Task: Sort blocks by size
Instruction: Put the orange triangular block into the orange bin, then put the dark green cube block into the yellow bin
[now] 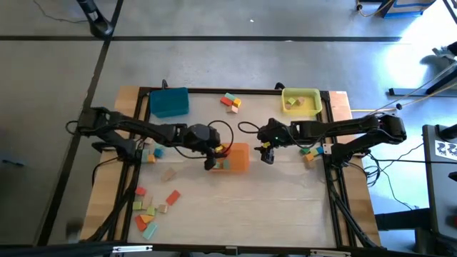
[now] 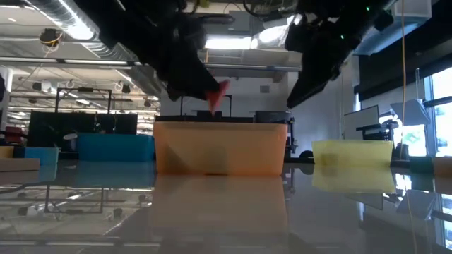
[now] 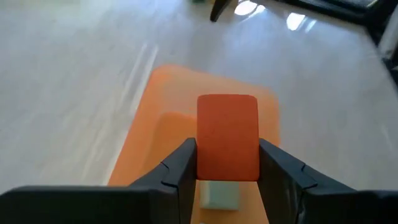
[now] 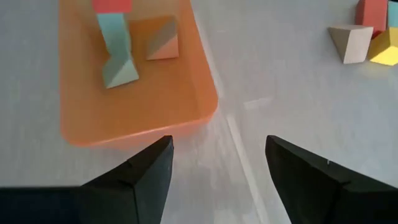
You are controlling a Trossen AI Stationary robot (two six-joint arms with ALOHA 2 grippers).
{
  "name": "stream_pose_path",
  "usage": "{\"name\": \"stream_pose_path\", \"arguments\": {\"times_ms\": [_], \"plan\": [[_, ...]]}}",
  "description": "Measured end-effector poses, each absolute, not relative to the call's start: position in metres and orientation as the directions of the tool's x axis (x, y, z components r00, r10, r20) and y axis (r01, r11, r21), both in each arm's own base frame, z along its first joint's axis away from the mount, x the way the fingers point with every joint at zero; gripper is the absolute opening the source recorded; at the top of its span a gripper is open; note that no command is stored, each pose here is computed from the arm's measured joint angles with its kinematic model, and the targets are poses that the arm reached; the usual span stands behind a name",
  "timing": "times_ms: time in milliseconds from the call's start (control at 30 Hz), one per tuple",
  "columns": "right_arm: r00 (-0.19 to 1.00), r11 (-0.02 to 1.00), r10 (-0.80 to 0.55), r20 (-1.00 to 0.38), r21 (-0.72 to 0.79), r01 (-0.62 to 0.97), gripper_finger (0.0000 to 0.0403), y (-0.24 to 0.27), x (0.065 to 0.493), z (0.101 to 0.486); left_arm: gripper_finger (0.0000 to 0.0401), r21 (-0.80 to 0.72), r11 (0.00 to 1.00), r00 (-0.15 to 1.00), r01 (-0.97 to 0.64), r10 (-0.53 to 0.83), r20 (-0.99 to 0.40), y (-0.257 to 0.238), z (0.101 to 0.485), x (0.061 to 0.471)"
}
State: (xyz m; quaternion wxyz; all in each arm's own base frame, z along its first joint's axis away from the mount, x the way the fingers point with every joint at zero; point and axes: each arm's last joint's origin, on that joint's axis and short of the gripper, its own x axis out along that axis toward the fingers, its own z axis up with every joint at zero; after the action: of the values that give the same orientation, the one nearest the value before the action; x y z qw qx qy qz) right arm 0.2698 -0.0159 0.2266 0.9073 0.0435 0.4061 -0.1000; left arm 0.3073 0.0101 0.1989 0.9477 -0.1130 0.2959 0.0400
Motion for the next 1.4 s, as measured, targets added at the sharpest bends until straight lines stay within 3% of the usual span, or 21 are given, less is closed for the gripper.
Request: {"name": "stream_pose_path", "arguments": {"times_ms": [233, 433, 600, 800, 1067, 1267, 1400], "plan": [[0.676, 0.975, -0.153, -0.721, 0.001, 0.221, 0.0253, -0.016, 0.271, 0.220, 0.0130, -0.201, 0.962, 0.808, -0.185, 0.032, -0.588, 0.015, 0.180, 0.317], [0.678, 0.975, -0.152, -0.719, 0.002, 0.221, 0.0253, -0.016, 0.271, 0.220, 0.0190, -0.204, 0.952, 0.792, -0.229, 0.060, -0.607, 0.026, 0.177, 0.316], [0.677, 0.975, -0.153, -0.719, 0.001, 0.221, 0.0253, -0.016, 0.271, 0.220, 0.0230, -0.191, 0.957, 0.790, -0.217, 0.057, -0.610, 0.033, 0.195, 0.306], [0.674, 0.965, -0.169, -0.719, 0.019, 0.262, 0.0253, -0.017, 0.271, 0.220, 0.0235, -0.090, 0.974, 0.800, -0.208, 0.116, -0.589, 0.037, 0.224, 0.285], [0.394, 0.910, -0.212, -0.894, -0.033, 0.413, 0.0253, -0.017, 0.240, 0.249, 0.0231, 0.006, 0.981, 0.819, -0.192, 0.163, -0.551, 0.037, 0.220, 0.271], [0.095, 0.771, -0.218, -0.971, -0.112, 0.626, 0.0253, -0.016, 0.204, 0.252, 0.0232, 0.024, 0.983, 0.834, -0.180, 0.165, -0.526, 0.036, 0.211, 0.268], [-0.060, 0.715, -0.177, -0.982, -0.170, 0.678, 0.0253, -0.015, 0.188, 0.244, 0.0232, 0.036, 0.984, 0.841, -0.172, 0.166, -0.514, 0.037, 0.211, 0.268]]}}
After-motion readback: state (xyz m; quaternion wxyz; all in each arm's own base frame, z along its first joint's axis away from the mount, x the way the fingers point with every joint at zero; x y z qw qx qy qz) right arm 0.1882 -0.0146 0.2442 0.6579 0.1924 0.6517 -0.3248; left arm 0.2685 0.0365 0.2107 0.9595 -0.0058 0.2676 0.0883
